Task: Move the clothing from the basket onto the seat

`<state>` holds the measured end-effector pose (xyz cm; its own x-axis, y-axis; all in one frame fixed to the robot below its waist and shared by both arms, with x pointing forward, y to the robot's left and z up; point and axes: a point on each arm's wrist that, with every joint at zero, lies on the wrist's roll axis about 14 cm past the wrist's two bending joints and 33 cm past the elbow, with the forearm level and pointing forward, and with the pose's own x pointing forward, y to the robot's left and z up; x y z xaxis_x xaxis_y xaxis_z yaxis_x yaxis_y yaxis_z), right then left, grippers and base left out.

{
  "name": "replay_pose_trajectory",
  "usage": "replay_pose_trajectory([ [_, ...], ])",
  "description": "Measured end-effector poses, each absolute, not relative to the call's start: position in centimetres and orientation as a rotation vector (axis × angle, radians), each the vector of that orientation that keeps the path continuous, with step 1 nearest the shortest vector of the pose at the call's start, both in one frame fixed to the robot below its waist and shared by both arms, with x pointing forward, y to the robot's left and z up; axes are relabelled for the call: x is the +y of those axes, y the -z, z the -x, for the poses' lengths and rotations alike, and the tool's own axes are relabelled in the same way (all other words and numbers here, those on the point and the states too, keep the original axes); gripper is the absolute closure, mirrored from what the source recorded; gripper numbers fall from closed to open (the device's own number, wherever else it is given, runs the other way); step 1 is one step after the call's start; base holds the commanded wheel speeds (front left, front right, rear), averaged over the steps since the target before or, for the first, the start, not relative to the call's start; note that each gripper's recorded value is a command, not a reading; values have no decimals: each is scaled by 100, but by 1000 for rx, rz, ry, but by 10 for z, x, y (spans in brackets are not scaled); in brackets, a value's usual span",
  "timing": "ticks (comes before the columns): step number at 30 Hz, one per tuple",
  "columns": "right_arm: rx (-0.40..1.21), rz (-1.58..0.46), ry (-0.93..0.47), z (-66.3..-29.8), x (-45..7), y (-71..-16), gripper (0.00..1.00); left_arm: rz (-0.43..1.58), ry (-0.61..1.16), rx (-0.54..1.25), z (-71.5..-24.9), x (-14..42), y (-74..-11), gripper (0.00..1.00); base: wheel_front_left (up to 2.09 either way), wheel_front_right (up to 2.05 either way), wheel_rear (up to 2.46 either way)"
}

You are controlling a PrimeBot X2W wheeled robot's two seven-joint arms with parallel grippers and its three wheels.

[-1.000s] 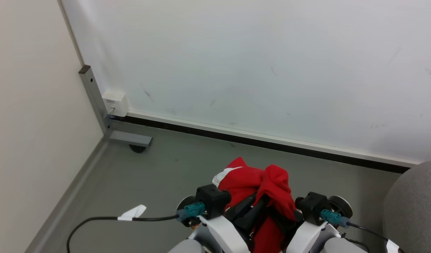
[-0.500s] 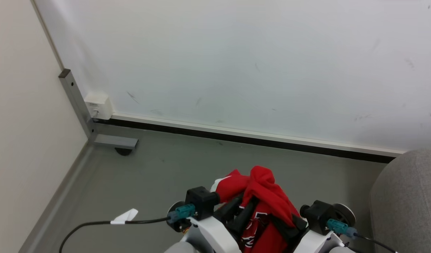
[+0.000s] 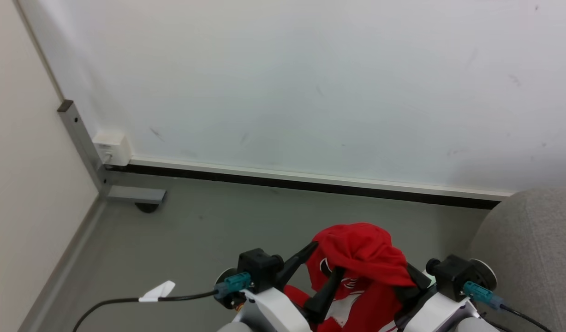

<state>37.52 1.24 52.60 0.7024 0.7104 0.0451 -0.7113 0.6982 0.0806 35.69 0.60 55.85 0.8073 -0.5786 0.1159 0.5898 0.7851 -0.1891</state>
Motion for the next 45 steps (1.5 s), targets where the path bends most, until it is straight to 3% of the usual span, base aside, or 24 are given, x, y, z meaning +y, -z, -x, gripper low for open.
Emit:
replay_pose_trajectory([
  [19, -112, -21, -383, -382, -141, -548, 100, 228, 907, -67, -351, -85, -564, 0, 0, 0, 0],
  [35, -170, 16, -15, -331, -263, -565, 100, 218, 1210, -77, -324, -179, -562, 0, 0, 0, 0],
  [45, -180, 47, 81, -315, -292, -571, 100, 227, 1281, -49, -318, -202, -551, 0, 0, 0, 0],
])
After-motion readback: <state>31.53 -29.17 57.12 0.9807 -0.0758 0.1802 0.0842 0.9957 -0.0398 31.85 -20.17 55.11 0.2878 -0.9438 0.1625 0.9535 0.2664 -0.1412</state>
